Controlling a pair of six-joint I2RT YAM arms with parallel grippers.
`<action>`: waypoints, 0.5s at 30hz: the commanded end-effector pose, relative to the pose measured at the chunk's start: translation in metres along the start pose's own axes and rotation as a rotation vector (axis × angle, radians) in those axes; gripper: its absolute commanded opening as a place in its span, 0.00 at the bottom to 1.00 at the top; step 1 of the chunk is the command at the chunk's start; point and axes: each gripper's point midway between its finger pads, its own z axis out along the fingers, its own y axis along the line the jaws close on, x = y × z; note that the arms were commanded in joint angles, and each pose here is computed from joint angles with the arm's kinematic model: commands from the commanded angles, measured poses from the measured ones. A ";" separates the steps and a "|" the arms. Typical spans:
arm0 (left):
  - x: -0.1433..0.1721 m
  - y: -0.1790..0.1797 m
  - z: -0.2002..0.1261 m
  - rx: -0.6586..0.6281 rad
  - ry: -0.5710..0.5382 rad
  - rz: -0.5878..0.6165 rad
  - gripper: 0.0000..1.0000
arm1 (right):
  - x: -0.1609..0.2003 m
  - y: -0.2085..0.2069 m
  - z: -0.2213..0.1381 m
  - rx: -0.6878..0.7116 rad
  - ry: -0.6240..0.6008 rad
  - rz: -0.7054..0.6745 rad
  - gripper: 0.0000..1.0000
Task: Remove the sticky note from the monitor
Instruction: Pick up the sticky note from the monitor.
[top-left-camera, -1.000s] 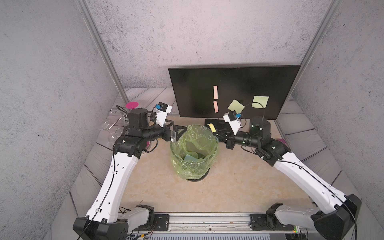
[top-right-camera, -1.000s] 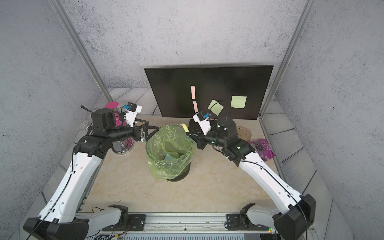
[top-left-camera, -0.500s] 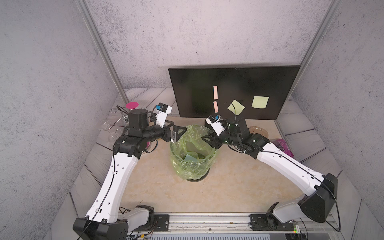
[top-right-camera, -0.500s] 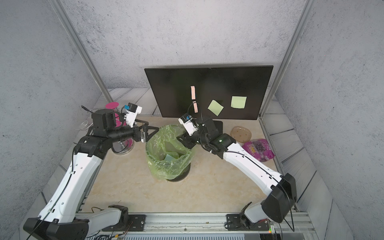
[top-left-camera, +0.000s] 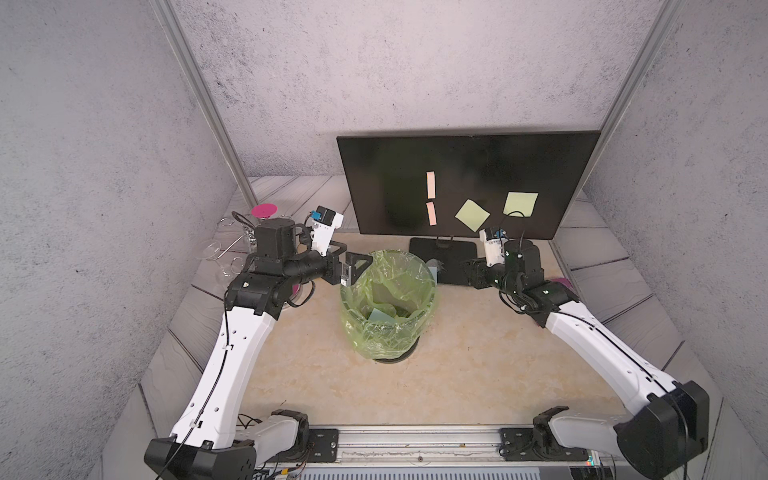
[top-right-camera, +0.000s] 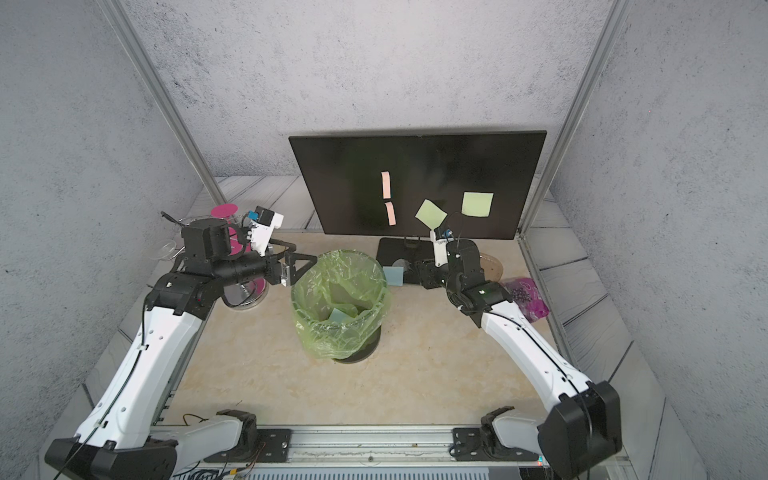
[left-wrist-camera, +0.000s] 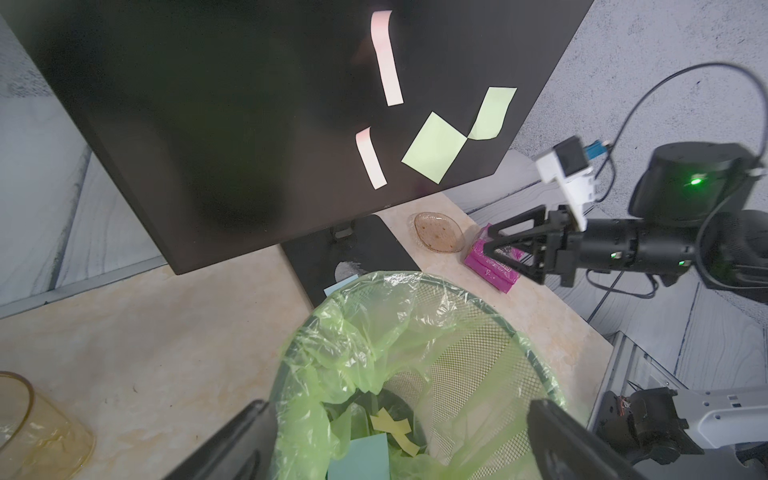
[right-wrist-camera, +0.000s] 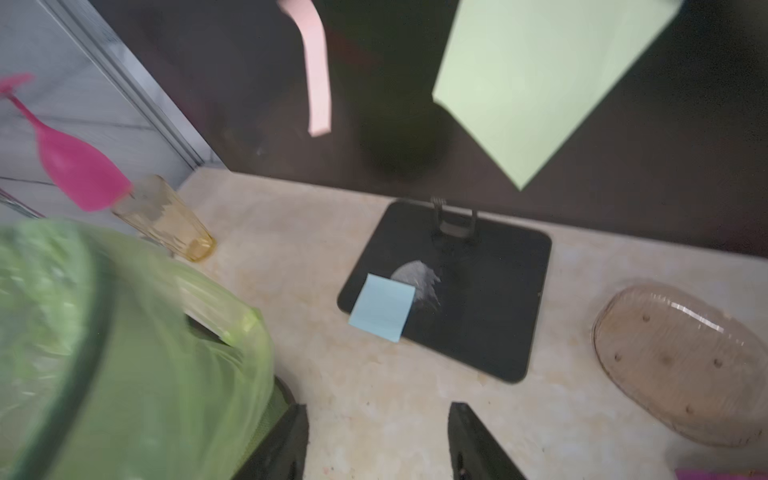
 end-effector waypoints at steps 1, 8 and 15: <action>0.000 -0.001 -0.003 0.000 -0.009 0.013 1.00 | 0.025 0.003 0.028 -0.037 0.080 0.018 0.58; 0.004 0.001 -0.001 -0.005 0.002 0.013 1.00 | 0.064 -0.009 0.093 -0.007 0.167 0.222 0.64; 0.007 0.004 0.003 -0.002 0.009 0.000 1.00 | 0.083 -0.019 0.129 0.059 0.135 0.470 0.68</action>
